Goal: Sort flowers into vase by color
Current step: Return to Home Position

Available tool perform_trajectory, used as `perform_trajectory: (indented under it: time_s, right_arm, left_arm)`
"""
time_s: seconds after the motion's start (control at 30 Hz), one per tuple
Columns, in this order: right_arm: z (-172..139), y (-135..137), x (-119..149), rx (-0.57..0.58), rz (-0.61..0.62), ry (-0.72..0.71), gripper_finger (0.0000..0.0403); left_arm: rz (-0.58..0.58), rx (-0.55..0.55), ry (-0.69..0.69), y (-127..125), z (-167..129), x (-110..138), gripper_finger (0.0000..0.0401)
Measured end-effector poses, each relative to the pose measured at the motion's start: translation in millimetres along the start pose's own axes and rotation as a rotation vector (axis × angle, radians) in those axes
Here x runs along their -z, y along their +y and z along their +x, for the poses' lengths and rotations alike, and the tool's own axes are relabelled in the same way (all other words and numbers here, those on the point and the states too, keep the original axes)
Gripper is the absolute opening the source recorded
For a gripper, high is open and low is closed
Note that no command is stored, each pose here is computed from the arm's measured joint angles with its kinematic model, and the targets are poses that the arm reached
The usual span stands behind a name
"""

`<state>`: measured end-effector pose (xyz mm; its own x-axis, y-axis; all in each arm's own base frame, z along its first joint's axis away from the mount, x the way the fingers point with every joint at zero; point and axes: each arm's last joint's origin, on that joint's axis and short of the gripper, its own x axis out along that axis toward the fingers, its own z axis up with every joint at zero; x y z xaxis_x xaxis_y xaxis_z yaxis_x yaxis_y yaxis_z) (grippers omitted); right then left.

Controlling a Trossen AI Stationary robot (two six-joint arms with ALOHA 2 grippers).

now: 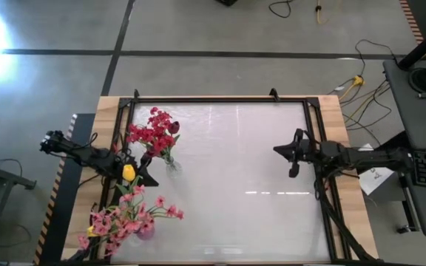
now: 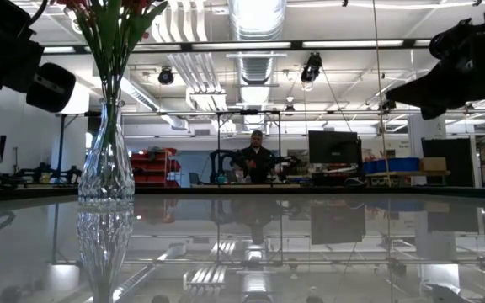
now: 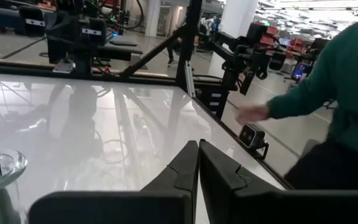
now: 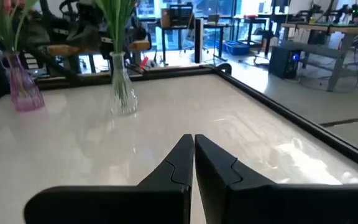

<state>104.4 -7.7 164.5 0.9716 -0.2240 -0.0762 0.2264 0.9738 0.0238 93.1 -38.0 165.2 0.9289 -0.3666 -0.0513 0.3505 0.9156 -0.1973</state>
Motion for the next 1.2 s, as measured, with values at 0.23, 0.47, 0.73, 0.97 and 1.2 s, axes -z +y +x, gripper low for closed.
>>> perform_trajectory:
  time_s: [0.23, 0.47, 0.73, 0.97, 1.2]
  right_arm:
    - [1.6, 0.3, 1.1, 0.001, -0.03, 0.023, 0.0009]
    - [1.7, 0.3, 0.6, 0.001, -0.03, 0.024, 0.0009]
    - [1.7, 0.3, 0.6, 0.001, -0.029, 0.024, 0.0009]
    - [1.6, 0.3, 0.5, 0.001, -0.03, 0.023, 0.0009]
    - [1.6, 0.3, 0.5, 0.001, -0.028, 0.024, 0.0009]
  left_arm:
    - [0.0, -0.003, 0.014, 0.2, 1.2, 1.0, 0.0]
    - [0.001, -0.007, 0.03, 0.5, 2.3, 2.4, 0.0]
    - [0.001, -0.009, 0.044, 0.7, 3.2, 3.5, 0.0]
    - [0.001, -0.012, 0.054, 0.8, 3.9, 4.3, 0.0]
    - [0.002, -0.014, 0.067, 1.0, 4.7, 5.3, 0.0]
